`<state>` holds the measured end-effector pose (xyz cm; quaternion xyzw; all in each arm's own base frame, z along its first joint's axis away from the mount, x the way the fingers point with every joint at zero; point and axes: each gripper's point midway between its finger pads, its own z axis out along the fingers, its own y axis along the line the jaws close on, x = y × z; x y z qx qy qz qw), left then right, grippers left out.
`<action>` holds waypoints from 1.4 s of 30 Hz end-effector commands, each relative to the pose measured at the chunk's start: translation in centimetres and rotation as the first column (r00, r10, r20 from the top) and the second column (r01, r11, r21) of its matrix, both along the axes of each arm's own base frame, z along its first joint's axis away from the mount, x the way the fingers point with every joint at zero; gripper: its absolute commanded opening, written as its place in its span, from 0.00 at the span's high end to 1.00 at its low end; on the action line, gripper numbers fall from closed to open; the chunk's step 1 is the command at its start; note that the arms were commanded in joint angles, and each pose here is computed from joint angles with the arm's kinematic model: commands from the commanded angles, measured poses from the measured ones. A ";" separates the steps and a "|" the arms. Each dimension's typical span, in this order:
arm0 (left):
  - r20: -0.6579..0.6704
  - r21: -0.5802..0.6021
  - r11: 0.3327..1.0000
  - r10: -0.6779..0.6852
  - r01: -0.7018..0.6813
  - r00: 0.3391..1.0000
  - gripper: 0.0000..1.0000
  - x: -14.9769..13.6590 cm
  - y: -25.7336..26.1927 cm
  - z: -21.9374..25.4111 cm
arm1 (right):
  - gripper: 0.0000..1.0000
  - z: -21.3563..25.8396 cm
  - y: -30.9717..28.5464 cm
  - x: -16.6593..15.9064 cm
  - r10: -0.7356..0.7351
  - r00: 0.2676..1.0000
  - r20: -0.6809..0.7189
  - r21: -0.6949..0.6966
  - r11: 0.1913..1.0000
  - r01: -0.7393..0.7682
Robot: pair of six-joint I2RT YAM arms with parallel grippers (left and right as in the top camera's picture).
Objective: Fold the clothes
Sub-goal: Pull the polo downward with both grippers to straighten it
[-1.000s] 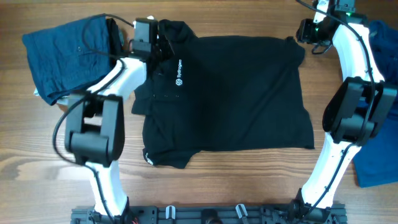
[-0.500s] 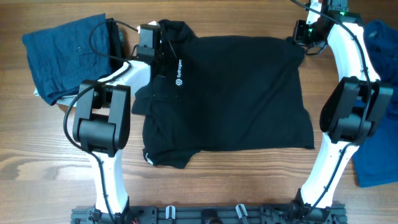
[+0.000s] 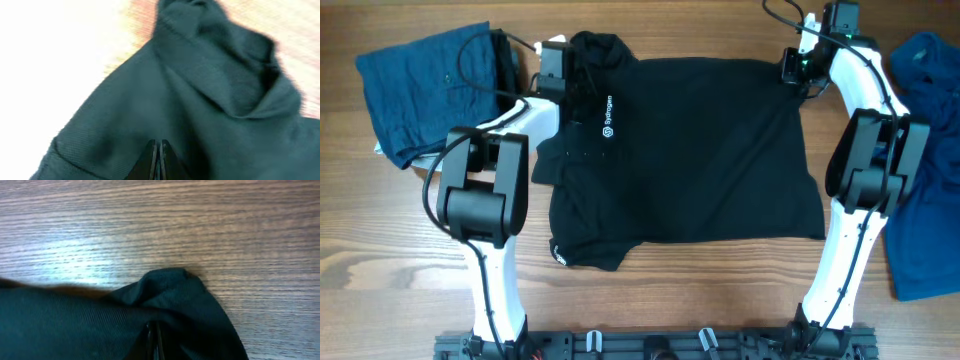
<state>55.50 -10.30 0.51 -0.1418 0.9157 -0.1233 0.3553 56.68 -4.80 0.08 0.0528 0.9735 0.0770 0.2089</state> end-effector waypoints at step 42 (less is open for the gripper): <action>-0.635 0.029 0.996 0.080 -0.079 0.768 0.96 -20.3 1.3 17.0 | 0.35 5.4 -2.4 -28.7 -0.439 0.734 -0.519 -0.053 0.873 0.485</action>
